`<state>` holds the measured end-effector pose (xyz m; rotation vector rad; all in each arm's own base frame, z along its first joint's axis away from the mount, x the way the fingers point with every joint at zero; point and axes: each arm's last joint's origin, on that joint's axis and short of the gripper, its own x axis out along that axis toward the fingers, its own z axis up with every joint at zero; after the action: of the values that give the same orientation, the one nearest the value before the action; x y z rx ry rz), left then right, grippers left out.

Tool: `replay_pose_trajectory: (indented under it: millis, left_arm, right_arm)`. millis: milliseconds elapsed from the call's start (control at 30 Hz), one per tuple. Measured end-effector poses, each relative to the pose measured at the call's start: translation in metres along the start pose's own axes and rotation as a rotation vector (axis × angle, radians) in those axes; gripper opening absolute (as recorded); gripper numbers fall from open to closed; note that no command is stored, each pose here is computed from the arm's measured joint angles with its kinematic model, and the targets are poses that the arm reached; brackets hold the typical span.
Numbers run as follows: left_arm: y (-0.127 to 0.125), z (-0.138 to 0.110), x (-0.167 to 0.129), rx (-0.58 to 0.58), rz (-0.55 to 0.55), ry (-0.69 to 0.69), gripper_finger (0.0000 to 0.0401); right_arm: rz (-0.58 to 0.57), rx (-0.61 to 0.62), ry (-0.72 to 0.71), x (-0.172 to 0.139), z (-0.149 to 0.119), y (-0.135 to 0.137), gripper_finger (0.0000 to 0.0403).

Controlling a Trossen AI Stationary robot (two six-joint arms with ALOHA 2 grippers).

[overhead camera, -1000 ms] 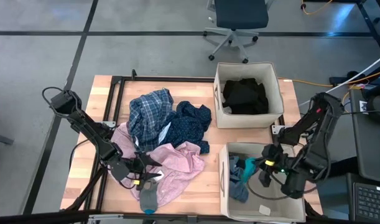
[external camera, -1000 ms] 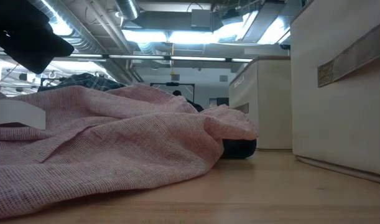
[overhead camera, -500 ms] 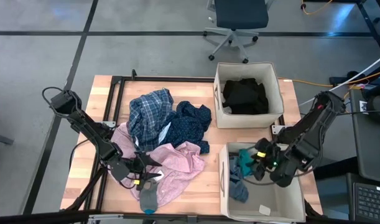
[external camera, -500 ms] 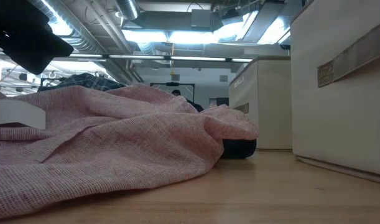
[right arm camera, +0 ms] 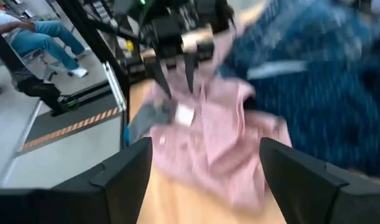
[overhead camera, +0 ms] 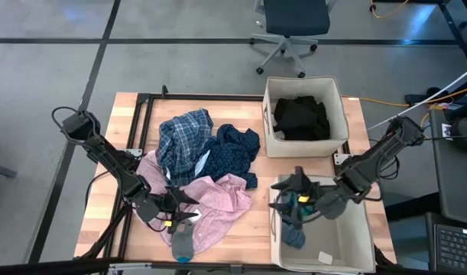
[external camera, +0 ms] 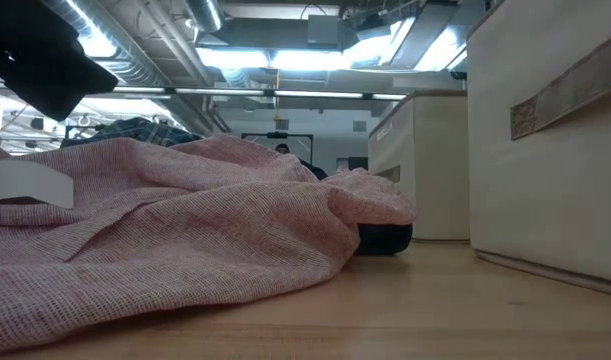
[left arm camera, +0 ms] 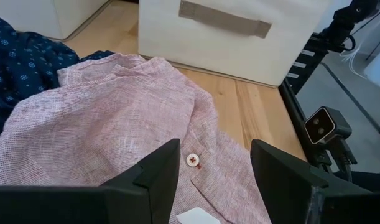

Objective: Sort clothes
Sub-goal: Put the blue patterned polo shirt into the bottom laundry organizer

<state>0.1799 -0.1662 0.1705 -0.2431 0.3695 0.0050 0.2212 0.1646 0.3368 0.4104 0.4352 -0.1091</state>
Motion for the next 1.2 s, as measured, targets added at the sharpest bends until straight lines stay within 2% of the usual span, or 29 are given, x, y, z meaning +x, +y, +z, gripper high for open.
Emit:
replay_pose_trajectory:
  millis: [233,467,667,833,1000,1100,1200]
  left_arm:
    - [0.0,0.0,0.0,0.003,0.001,0.003,0.0186]
    - [0.003,-0.004,0.0,0.003,0.023,0.034,0.0186]
    - [0.004,-0.006,0.0,0.044,0.035,0.053,0.0186]
    - [0.011,-0.005,0.004,0.118,0.071,0.064,0.0186]
    - [0.02,0.002,0.012,0.194,0.118,0.054,0.0186]
    - [0.029,0.006,0.017,0.262,0.158,0.06,0.0186]
    - [0.037,0.01,0.022,0.289,0.196,0.064,0.0186]
  right_arm:
    - [-0.053,-0.188,-0.127,0.056,0.009,0.0,0.0296]
    - [-0.165,-0.294,-0.184,0.118,0.018,-0.026,0.0296]
    - [-0.183,-0.314,-0.122,0.163,0.027,-0.072,0.0296]
    - [-0.172,-0.28,-0.073,0.194,0.031,-0.112,0.0296]
    - [-0.189,-0.274,-0.03,0.219,0.027,-0.146,0.0296]
    - [-0.163,-0.265,0.014,0.231,0.021,-0.161,0.0296]
    - [-0.192,-0.263,0.066,0.241,0.01,-0.173,0.0296]
